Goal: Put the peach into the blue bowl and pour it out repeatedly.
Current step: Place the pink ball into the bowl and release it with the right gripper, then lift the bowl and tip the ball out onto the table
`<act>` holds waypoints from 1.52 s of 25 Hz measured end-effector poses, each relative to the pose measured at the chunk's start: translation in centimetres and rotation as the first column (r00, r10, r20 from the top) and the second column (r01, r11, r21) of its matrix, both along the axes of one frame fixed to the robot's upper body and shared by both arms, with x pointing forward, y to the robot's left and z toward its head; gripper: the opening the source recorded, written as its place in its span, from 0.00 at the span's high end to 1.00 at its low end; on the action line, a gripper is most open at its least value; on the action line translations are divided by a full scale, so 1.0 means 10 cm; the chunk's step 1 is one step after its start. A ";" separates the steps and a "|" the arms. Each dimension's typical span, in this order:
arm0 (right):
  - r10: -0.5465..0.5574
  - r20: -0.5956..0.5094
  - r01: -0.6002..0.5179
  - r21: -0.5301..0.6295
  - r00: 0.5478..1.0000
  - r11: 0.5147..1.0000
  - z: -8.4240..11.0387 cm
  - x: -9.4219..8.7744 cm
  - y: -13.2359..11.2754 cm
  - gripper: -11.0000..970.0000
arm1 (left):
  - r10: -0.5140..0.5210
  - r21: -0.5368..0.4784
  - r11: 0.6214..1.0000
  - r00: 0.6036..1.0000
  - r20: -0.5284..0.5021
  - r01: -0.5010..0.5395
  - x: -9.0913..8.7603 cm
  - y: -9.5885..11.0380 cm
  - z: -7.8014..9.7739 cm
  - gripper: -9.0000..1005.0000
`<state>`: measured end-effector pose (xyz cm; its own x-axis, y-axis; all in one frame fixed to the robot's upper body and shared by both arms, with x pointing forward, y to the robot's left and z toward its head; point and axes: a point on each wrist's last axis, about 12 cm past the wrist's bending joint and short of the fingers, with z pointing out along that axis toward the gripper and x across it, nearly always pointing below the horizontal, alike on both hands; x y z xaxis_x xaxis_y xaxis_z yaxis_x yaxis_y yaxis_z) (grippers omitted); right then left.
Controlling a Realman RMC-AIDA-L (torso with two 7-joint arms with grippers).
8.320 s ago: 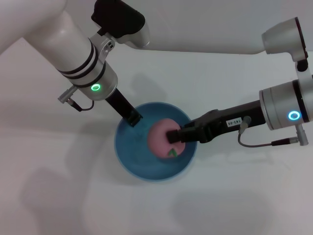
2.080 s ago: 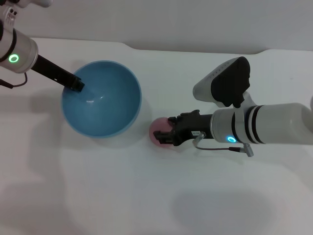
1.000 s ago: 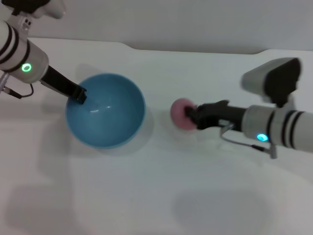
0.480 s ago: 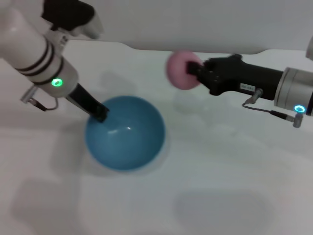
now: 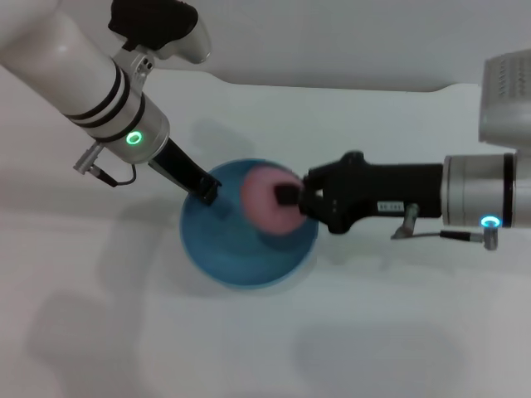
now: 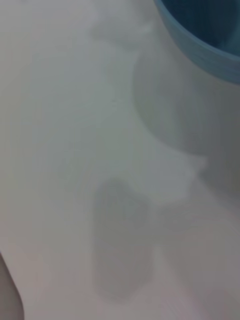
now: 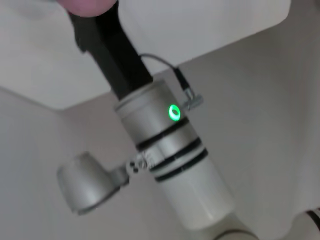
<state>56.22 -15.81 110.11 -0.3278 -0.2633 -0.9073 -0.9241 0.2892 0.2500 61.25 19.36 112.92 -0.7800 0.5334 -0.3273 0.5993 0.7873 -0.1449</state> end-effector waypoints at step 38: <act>-0.552 -0.437 0.591 -0.056 0.710 0.804 -0.43 -0.41 -1.72 0.58 | -0.117 -0.189 0.963 0.930 0.348 0.192 -0.03 -0.72 -0.09 0.99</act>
